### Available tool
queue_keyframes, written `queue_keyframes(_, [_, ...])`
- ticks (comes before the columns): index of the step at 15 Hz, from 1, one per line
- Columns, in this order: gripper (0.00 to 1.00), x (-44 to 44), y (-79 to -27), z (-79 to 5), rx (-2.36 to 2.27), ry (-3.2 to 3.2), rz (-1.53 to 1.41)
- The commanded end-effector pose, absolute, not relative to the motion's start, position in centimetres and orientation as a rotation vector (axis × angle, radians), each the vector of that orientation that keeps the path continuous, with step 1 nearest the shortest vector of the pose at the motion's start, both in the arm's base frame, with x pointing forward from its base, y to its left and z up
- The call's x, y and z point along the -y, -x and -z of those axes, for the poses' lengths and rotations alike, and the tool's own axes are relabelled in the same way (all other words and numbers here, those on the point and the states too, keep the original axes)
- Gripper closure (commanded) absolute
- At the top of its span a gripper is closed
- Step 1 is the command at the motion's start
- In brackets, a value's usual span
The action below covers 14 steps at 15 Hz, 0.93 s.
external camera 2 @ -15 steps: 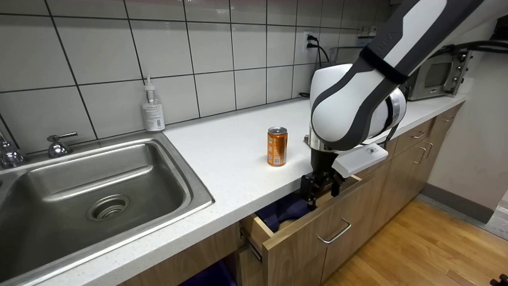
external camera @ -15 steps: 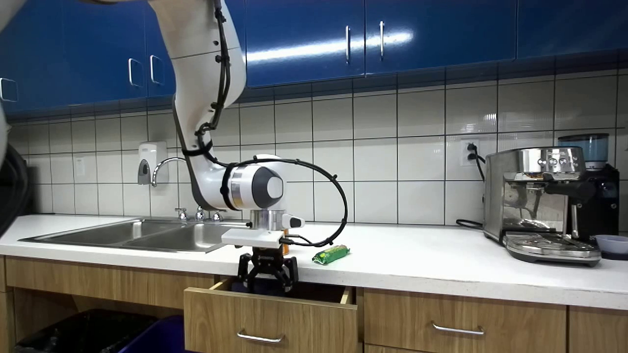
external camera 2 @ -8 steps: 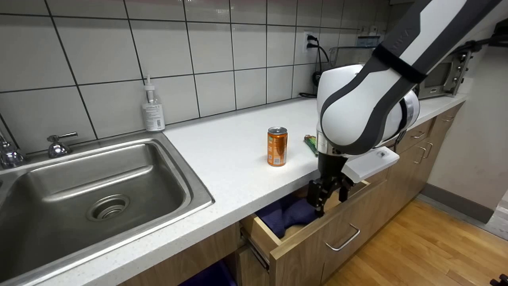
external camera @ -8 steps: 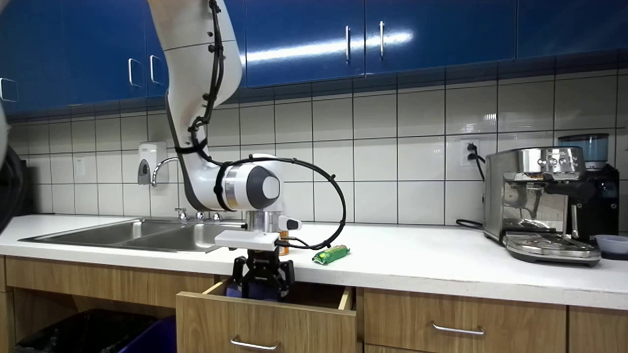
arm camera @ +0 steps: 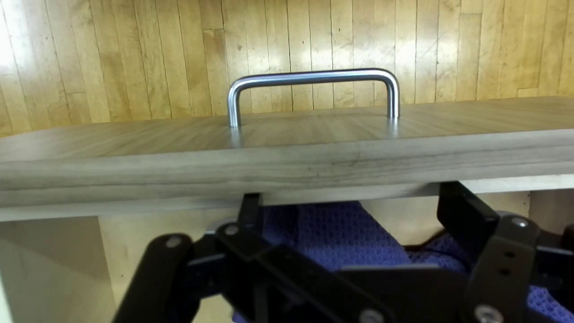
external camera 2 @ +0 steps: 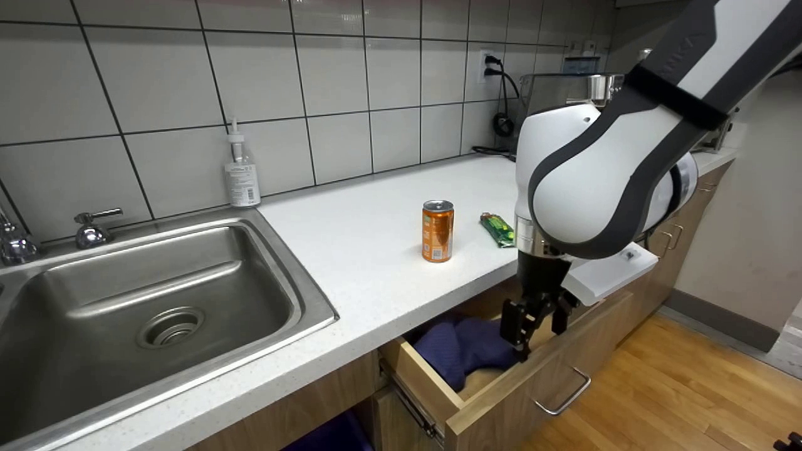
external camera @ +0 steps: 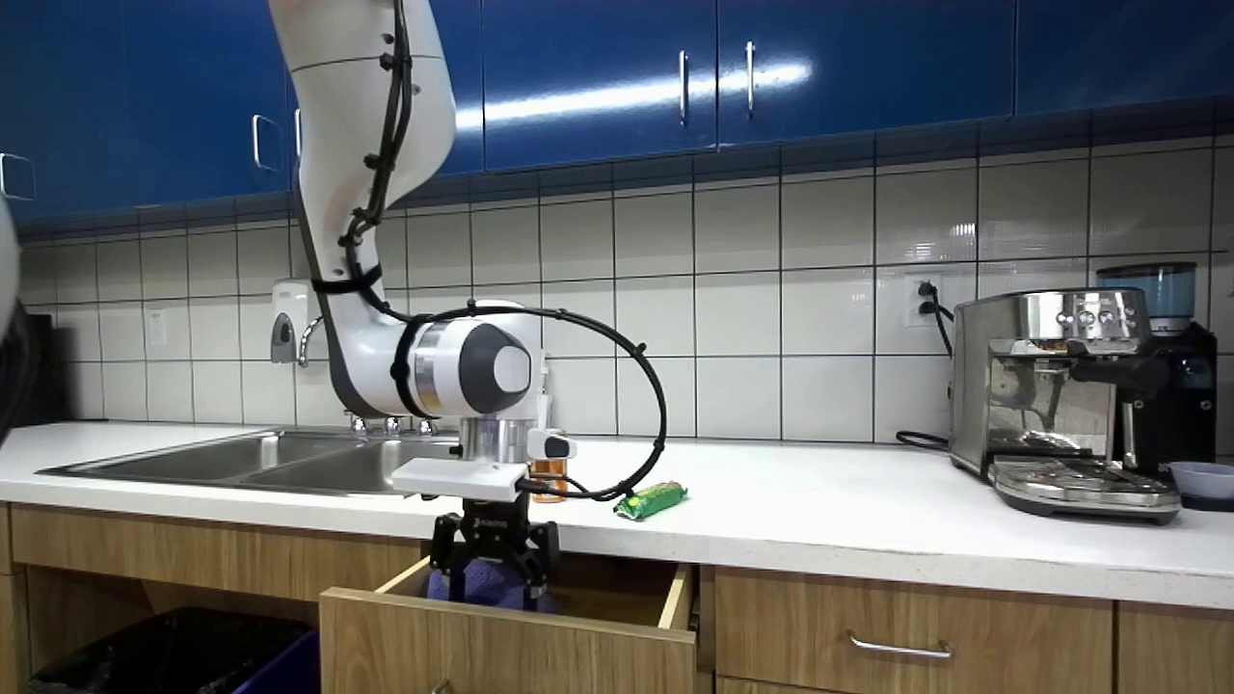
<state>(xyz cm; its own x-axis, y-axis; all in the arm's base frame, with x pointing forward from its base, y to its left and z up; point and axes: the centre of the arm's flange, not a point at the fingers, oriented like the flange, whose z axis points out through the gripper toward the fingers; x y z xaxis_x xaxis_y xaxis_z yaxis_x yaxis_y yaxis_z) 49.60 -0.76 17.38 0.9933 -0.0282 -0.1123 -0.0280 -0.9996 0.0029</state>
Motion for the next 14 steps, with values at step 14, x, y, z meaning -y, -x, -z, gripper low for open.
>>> queue_keyframes(14, [0.0,-0.5,-45.5,-19.9,0.164,-3.123,0.223])
